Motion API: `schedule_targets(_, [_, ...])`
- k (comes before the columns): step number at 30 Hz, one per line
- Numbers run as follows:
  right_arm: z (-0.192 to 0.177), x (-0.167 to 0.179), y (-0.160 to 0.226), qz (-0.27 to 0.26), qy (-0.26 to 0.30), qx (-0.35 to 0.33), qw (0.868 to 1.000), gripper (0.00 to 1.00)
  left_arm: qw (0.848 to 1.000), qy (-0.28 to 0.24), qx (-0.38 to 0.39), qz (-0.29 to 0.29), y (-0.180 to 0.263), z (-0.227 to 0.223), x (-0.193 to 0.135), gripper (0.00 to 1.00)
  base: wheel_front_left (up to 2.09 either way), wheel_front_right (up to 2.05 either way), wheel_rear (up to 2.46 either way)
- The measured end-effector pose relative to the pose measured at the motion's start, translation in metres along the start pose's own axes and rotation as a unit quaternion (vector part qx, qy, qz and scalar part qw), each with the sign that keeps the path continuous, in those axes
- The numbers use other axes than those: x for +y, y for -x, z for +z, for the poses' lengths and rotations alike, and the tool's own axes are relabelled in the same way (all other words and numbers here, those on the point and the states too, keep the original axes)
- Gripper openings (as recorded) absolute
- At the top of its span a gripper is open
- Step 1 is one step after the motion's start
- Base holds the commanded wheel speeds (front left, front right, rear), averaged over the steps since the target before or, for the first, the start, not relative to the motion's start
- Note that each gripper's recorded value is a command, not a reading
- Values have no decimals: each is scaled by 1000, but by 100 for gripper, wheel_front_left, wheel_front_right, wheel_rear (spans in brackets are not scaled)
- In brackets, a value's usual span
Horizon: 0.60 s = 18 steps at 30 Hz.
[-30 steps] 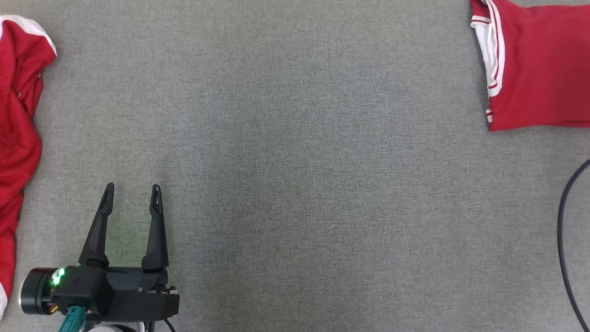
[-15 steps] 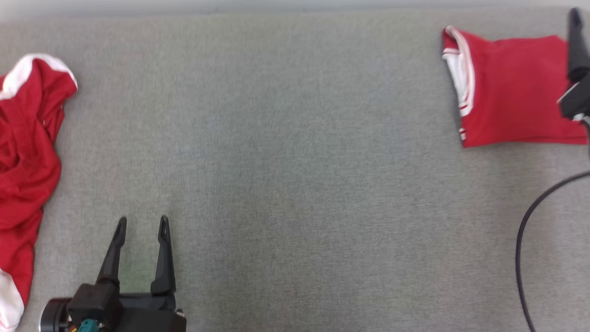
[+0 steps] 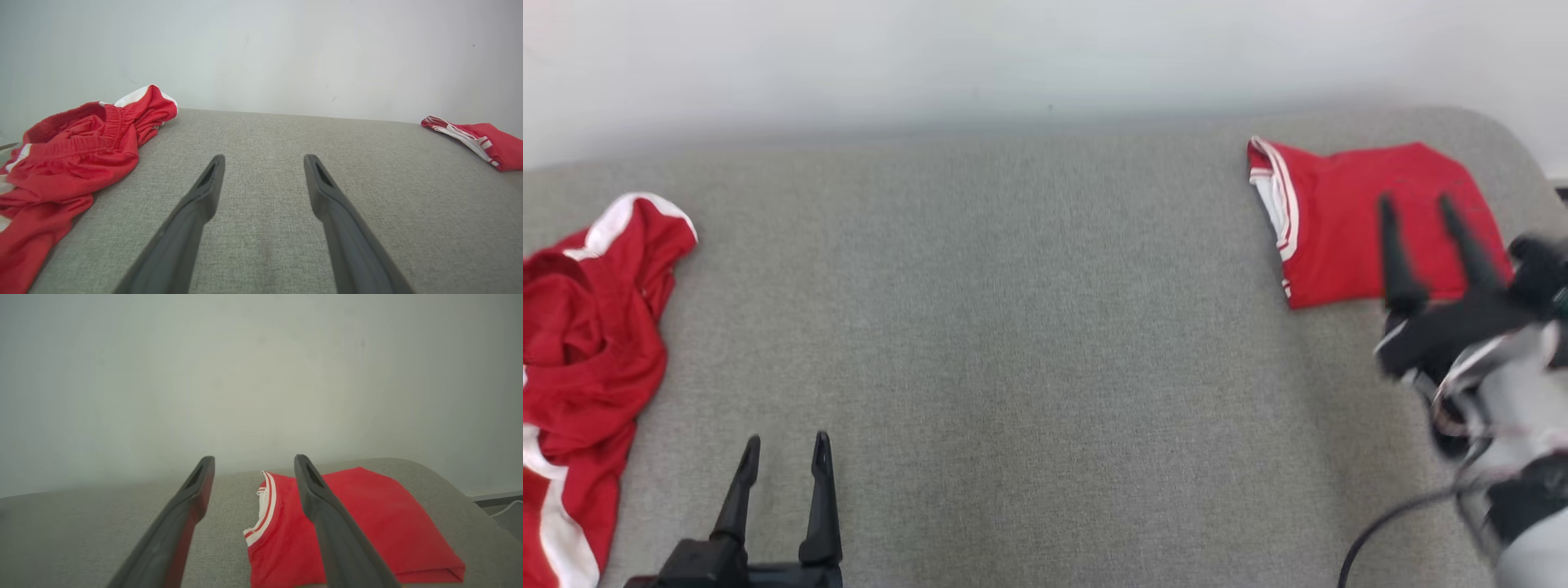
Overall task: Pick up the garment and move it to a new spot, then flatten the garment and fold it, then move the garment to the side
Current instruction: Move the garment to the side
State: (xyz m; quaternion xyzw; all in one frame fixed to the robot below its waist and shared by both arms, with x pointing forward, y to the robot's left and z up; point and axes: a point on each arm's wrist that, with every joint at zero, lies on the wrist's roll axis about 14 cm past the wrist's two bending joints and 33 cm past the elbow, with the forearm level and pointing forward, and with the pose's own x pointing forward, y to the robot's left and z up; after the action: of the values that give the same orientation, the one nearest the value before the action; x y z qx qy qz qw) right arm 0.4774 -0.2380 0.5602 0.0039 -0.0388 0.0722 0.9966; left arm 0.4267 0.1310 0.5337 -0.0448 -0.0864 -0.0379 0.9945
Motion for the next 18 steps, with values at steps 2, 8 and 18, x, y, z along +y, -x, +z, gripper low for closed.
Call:
schedule_targets(2, [-1, 13, 9, 6, -5, -9, 1000, 100, 1000, 0, -4, -2, 3, 4, -1, 100, 0, 0, 0])
schedule_targets(8, [-6, 45, 39, 13, -29, -30, 999, 100, 1000, 0, -13, 0, 15, 15, 0, 100, 0, 0, 0])
schedule_targets(18, [-20, 65, 88, -8, -18, -31, 999, 100, 1000, 0, -23, 6, 34, 27, 3, 100, 0, 0, 0])
